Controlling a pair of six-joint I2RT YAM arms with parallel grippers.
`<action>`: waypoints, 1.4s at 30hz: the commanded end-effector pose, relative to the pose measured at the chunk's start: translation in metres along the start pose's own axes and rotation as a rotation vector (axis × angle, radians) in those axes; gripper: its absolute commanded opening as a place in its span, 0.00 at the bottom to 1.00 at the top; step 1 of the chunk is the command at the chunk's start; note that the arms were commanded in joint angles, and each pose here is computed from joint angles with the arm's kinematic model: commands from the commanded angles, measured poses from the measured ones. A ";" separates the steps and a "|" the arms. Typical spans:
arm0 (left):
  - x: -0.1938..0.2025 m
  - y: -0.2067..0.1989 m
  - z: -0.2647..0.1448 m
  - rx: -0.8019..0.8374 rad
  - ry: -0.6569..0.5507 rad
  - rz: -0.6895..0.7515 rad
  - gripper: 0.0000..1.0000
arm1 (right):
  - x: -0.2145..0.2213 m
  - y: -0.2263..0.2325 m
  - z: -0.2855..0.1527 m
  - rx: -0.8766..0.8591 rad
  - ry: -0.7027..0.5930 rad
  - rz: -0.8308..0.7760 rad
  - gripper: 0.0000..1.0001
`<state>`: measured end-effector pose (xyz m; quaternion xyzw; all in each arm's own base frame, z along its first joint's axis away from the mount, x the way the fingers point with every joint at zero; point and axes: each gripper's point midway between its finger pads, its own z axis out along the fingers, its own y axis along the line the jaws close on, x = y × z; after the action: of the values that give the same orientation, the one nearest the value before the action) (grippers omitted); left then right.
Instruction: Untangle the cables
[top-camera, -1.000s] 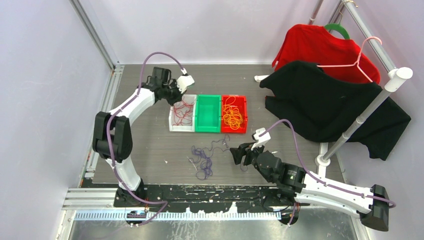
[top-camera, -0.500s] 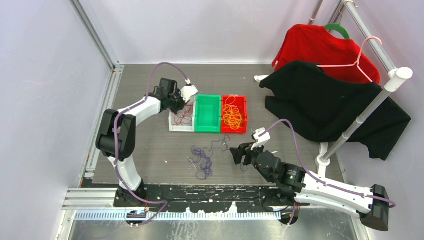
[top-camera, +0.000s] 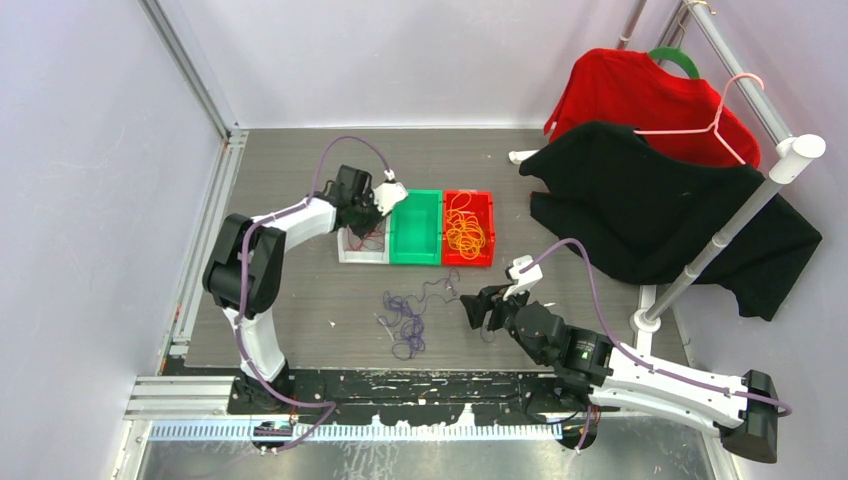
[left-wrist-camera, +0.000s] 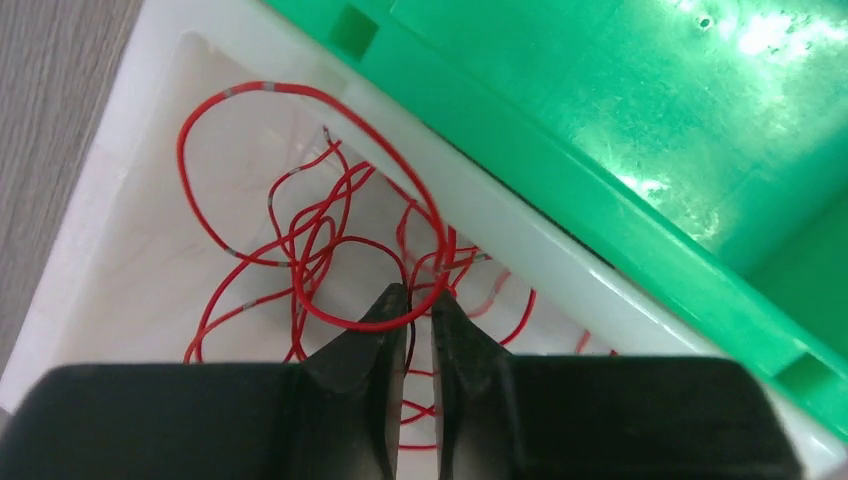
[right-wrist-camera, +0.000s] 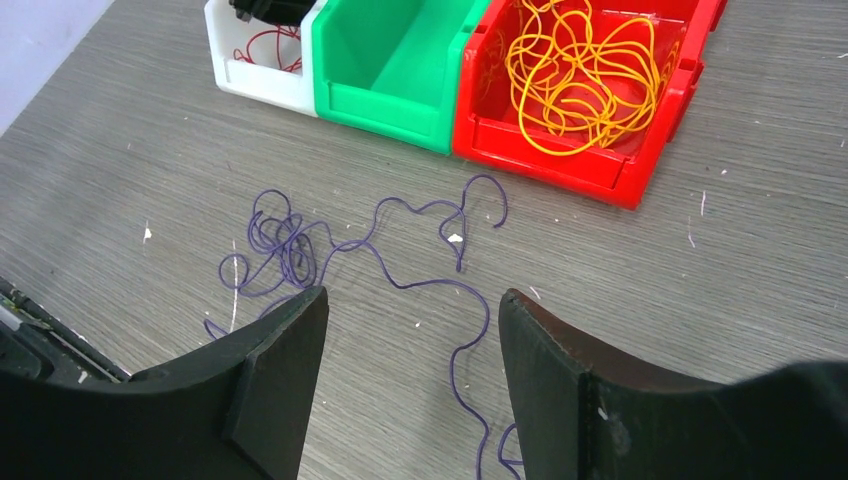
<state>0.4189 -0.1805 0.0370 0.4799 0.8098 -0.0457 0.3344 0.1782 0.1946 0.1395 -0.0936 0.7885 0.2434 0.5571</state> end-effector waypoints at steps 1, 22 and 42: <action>-0.043 0.017 -0.045 0.008 -0.076 -0.081 0.30 | -0.022 0.007 -0.002 -0.007 -0.059 0.045 0.68; -0.101 -0.015 -0.173 0.214 -0.152 -0.212 1.00 | 0.020 -0.032 0.029 0.283 0.133 -0.024 0.85; -0.087 -0.067 -0.225 0.371 -0.201 -0.175 0.90 | 0.095 -0.013 0.028 0.123 0.404 0.044 0.53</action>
<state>0.2900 -0.1900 0.2297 0.4422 0.8076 -0.2515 0.2983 0.1746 0.2037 0.0353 -0.1113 0.9016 0.1548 0.3883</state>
